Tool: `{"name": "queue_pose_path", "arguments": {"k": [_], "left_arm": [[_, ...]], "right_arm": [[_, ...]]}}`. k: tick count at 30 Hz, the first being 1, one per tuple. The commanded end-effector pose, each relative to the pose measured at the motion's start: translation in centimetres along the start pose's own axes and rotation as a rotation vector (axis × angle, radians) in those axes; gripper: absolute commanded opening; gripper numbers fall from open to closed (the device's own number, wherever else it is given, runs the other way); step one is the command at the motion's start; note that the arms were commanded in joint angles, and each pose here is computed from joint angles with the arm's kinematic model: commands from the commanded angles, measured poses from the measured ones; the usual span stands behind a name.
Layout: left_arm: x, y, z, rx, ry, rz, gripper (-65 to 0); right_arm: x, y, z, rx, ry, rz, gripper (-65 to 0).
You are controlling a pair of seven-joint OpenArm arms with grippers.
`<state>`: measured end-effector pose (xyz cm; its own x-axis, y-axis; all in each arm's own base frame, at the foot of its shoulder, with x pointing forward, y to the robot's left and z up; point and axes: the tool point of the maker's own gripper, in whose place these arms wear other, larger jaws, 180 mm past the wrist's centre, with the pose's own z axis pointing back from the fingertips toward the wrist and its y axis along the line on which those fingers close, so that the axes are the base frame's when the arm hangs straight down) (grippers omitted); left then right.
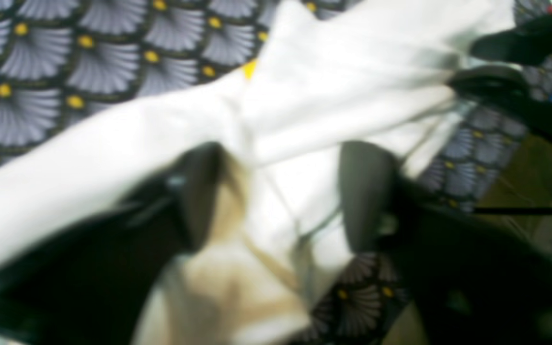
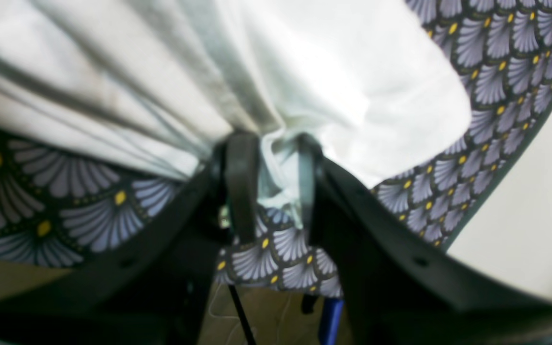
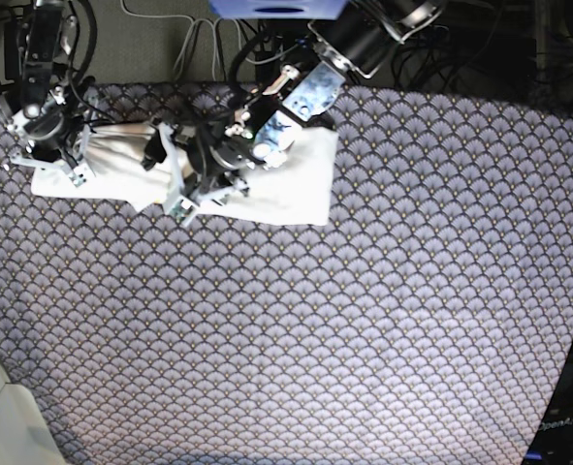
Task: Fold the T-shirt properly
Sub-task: 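Release the fold and press the folded shirt flat with the left gripper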
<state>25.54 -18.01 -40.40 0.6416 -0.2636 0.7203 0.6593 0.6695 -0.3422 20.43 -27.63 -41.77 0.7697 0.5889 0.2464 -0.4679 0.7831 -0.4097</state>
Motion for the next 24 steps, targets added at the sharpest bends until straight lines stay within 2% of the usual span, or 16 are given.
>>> {"name": "queue_pose_path", "arguments": {"k": [1, 11, 15, 21, 22, 24], "left_arm": [[2.9, -1.0, 0.4, -0.03, -0.081, 0.006, -21.3], [7.4, -2.9, 2.9, -0.141, -0.217, 0.12, -21.4], [9.0, -0.4, 5.2, -0.134, -0.287, 0.185, -21.4], [8.7, 4.9, 8.7, -0.118, -0.327, 0.307, -22.1], [8.2, 5.9, 9.2, -0.113, -0.331, 0.343, -23.9], [7.6, 7.7, 10.4, -0.11, -0.343, 0.41, -33.2]], "right_arm": [[0.2, -0.5, 0.3, -0.012, -0.01, 0.003, -47.9], [0.4, -0.7, 0.3, -0.017, -0.016, -0.007, -47.9], [0.4, -0.9, 0.3, -0.021, -0.017, -0.007, -47.9], [0.5, -1.0, 0.3, -0.024, -0.019, -0.008, -47.8], [0.5, -1.1, 0.4, -0.026, -0.019, -0.008, -47.8], [0.5, -1.2, 0.4, -0.028, -0.02, -0.007, -47.8]]}}
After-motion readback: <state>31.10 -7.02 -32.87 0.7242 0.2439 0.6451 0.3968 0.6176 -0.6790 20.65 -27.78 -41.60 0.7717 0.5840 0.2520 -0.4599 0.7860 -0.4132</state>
